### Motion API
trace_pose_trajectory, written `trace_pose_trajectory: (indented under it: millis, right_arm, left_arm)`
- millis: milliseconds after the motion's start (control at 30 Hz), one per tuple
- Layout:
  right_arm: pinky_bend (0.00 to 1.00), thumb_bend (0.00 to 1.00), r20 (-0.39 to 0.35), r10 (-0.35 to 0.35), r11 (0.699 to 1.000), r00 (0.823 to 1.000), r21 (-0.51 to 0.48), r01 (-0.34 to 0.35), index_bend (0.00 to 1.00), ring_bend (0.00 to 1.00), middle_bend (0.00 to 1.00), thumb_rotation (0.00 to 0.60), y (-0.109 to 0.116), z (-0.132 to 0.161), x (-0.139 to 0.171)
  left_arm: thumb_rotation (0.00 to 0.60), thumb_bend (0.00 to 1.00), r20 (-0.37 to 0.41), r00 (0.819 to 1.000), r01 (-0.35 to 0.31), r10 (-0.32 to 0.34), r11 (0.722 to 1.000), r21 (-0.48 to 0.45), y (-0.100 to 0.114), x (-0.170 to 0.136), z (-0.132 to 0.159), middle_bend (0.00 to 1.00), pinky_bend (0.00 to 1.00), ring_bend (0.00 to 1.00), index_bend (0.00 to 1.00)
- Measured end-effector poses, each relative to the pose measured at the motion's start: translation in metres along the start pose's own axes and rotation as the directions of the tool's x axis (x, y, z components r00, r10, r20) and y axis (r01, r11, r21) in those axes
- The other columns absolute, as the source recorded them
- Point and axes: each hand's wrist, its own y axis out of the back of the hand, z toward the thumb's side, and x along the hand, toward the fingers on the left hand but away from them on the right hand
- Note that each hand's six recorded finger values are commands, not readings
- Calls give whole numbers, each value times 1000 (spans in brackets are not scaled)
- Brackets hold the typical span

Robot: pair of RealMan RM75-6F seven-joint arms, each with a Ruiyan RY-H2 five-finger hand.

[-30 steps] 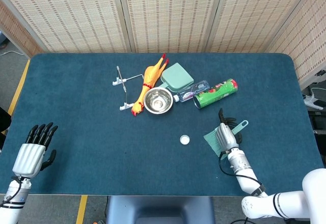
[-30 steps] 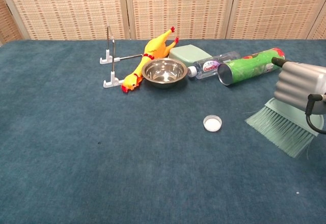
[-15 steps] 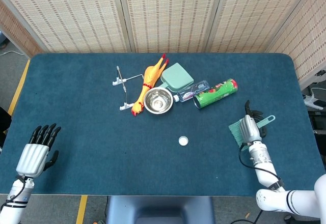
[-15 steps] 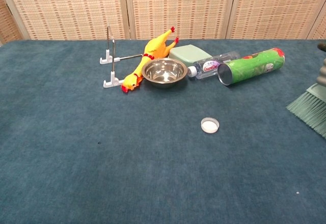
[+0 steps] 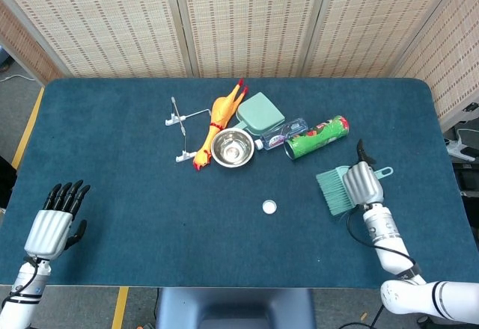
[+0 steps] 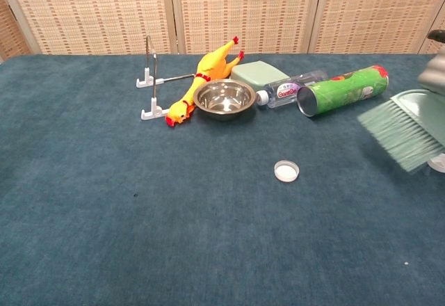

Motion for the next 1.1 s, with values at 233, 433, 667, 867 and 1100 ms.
trace_pose_trajectory:
  millis: [233,433,667,867,1100]
  right_arm:
    - [53,424,-94,-166,986,982,-44,162,921,395,740,600,73,43,-5]
    - [53,425,-161,-233,970,959,35,241,921,395,740,600,121,97,-15]
    - [53,424,-161,-216,952,963,186,245,921,395,740,600,140,126,-29]
    - [53,424,-137,-178,931,974,298,212,921,395,740,600,128,125,-36]
    - [53,425,-91,-149,898,985,404,173,921,396,740,600,99,107,-44]
  left_arm:
    - [600,468,2,1000,-18,18,1000,-10,6,-2,0,0,61,0,0]
    - [600,468,3,1000,-26,27,999,-19,11,-5,-2,0,61,0,0]
    - [600,469,-4,1000,-28,28,999,-26,12,-8,-6,0,61,0,0]
    - [600,469,-2,1000,-24,24,999,-22,9,-8,-7,0,60,0,0]
    - [600,468,1,1000,-17,17,1000,-11,6,-7,-5,0,61,0,0]
